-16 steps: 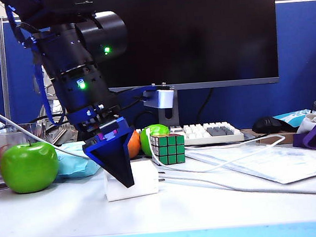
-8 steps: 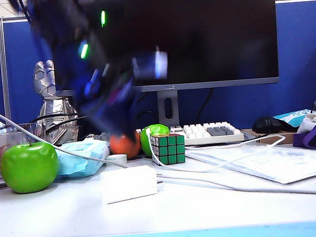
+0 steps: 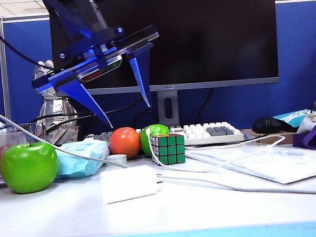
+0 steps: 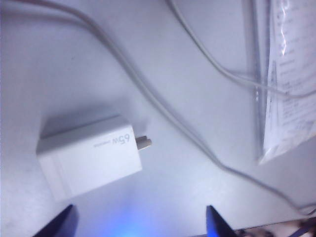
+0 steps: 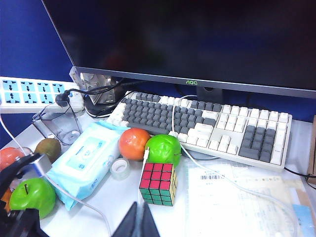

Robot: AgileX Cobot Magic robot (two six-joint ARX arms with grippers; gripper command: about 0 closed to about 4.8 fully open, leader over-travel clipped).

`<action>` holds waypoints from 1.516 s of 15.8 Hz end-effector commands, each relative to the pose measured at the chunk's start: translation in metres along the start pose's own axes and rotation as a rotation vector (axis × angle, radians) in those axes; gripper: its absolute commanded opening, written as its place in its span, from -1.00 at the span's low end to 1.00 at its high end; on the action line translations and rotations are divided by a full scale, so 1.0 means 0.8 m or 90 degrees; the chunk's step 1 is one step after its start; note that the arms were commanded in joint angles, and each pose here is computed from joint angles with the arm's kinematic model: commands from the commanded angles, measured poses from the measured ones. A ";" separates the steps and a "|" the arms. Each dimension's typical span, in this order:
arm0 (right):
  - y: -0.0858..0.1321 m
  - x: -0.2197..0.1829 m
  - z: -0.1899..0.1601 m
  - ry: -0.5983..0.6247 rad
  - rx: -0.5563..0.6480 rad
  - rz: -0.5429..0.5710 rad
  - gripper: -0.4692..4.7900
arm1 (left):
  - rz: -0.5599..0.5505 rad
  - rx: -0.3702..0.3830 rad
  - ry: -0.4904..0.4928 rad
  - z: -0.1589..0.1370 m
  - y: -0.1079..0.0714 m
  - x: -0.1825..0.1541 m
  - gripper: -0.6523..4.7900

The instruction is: Pick up the Type-C charging cable and the charging base, insert one end of the Type-C charger into the corresponding slot on the base, and finally place the plugged-in charger back on the table.

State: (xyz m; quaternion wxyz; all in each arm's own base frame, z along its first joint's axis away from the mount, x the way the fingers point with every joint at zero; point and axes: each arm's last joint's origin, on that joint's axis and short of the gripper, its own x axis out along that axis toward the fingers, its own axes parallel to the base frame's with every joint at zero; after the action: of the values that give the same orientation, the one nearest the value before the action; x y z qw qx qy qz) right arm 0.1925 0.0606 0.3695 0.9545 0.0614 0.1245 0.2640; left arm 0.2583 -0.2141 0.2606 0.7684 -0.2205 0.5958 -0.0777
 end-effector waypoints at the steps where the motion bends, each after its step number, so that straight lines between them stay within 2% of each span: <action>1: 0.001 -0.002 0.003 -0.010 -0.004 0.005 -0.85 | 0.003 -0.117 0.031 -0.005 0.001 0.000 0.49; 3: 0.001 -0.002 0.003 -0.010 -0.004 0.005 -0.85 | 0.009 -0.168 0.040 -0.011 0.001 0.004 0.49; 6: 0.001 -0.002 0.003 -0.010 -0.004 0.005 -0.85 | 0.007 -0.207 0.039 -0.014 -0.003 0.007 0.49; 16: 0.001 -0.002 0.003 -0.008 -0.004 0.005 -0.85 | 0.076 -0.208 0.100 -0.025 -0.003 0.058 0.47; 18: 0.001 -0.002 0.003 -0.008 -0.004 0.005 -0.85 | 0.091 -0.220 0.106 -0.026 -0.001 0.068 0.47; 21: 0.001 -0.002 0.003 -0.008 -0.004 0.005 -0.85 | 0.137 -0.224 0.111 -0.026 0.007 0.096 0.47; 24: 0.001 -0.002 0.003 -0.006 -0.003 0.005 -0.85 | 0.179 -0.220 0.076 -0.024 0.013 0.109 0.47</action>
State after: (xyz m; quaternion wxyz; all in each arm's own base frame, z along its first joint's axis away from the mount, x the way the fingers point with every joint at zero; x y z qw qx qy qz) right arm 0.1924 0.0606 0.3688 0.9538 0.0615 0.1281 0.2646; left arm 0.2621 -0.2444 0.1733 0.6724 -0.2635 0.6826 0.1116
